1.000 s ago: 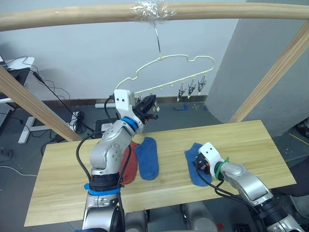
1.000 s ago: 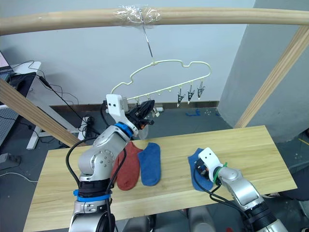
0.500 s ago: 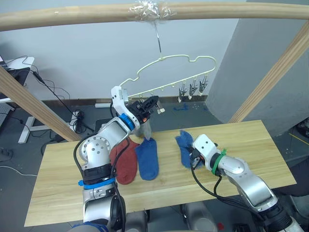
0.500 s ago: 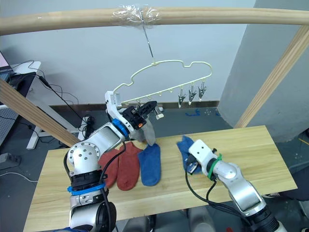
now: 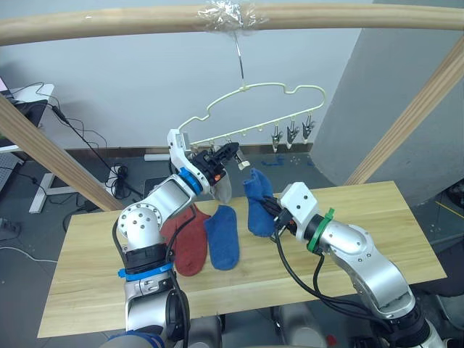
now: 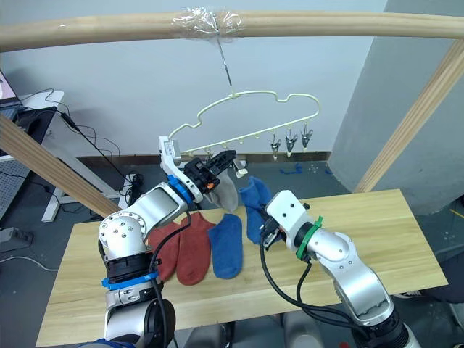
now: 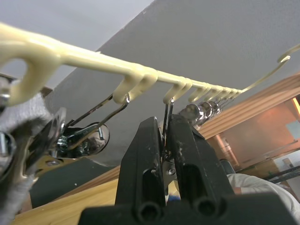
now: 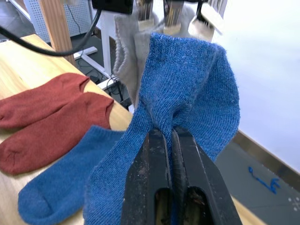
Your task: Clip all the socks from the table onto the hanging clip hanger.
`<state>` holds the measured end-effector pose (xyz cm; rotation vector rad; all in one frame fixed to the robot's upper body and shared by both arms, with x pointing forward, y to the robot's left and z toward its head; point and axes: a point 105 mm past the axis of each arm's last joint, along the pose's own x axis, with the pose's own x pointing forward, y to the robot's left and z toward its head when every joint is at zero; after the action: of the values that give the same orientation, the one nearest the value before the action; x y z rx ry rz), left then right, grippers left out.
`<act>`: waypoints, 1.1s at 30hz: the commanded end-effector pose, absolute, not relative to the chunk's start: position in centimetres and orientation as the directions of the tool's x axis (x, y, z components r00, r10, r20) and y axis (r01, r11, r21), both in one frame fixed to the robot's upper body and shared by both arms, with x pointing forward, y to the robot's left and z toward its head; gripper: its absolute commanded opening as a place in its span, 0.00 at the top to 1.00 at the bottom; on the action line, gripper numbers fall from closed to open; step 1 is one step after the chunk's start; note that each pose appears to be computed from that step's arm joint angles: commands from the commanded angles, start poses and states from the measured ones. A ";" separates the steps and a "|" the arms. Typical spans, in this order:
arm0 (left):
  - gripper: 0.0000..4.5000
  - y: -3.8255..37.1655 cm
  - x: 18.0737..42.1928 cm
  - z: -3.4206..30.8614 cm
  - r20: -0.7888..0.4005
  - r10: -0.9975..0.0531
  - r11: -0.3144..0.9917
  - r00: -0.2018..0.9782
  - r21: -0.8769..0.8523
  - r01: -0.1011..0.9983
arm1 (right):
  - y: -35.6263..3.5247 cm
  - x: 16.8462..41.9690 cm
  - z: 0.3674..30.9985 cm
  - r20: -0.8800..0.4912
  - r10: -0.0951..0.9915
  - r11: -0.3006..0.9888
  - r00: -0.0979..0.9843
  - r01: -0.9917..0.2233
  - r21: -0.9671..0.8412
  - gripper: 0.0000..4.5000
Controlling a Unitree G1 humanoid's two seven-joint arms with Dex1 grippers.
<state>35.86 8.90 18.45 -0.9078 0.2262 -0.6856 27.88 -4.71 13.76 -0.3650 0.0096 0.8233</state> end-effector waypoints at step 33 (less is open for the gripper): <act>1.00 7.6 34.9 17.5 0.065 -0.689 0.429 0.722 -0.766 0.479 | -4.7 29.1 13.7 -0.277 0.698 0.481 0.661 -0.718 -0.503 0.99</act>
<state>35.03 7.87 18.30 -0.8591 0.2460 -0.7484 29.33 -5.24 12.59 -0.6148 0.0810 0.8485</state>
